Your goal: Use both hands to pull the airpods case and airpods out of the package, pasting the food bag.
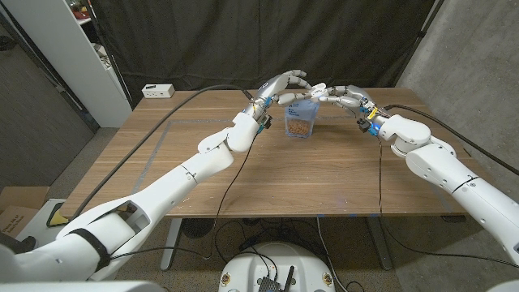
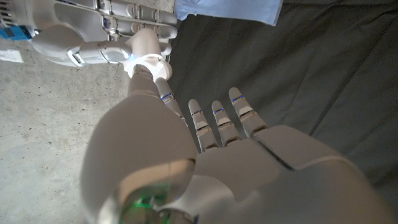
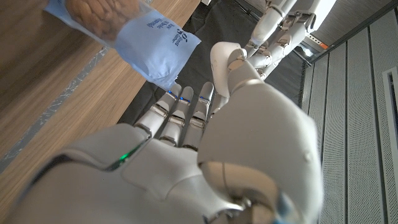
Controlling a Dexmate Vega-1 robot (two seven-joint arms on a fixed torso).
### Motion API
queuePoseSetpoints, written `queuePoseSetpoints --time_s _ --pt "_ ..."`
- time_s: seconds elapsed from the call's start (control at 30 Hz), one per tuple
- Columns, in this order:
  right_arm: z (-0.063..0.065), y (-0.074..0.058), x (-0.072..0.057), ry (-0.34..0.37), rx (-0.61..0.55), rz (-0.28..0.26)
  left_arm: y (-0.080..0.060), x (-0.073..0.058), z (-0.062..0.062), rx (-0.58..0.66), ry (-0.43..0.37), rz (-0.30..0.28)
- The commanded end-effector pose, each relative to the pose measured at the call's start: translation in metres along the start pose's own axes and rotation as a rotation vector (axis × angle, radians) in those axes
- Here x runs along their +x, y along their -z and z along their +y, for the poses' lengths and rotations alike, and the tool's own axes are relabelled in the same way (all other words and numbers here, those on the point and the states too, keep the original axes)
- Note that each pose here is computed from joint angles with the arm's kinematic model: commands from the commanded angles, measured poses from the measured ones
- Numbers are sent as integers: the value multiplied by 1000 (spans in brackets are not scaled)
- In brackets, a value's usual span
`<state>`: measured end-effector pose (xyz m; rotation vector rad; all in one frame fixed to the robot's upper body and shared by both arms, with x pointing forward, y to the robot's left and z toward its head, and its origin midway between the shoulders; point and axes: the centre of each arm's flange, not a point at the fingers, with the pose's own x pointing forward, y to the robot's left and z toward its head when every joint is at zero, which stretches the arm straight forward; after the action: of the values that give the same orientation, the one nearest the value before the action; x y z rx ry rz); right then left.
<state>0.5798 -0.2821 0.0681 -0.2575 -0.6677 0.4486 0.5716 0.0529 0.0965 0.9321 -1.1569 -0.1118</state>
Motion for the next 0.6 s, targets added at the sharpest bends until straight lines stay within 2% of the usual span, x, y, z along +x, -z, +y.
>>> queuePoseSetpoints --time_s 0.03,0.6 --pt "3 -2 -4 1 -4 -12 2 1 -6 1 22 12" --pt "8 -4 -6 -13 -15 -27 1 1 -12 -21 4 12"
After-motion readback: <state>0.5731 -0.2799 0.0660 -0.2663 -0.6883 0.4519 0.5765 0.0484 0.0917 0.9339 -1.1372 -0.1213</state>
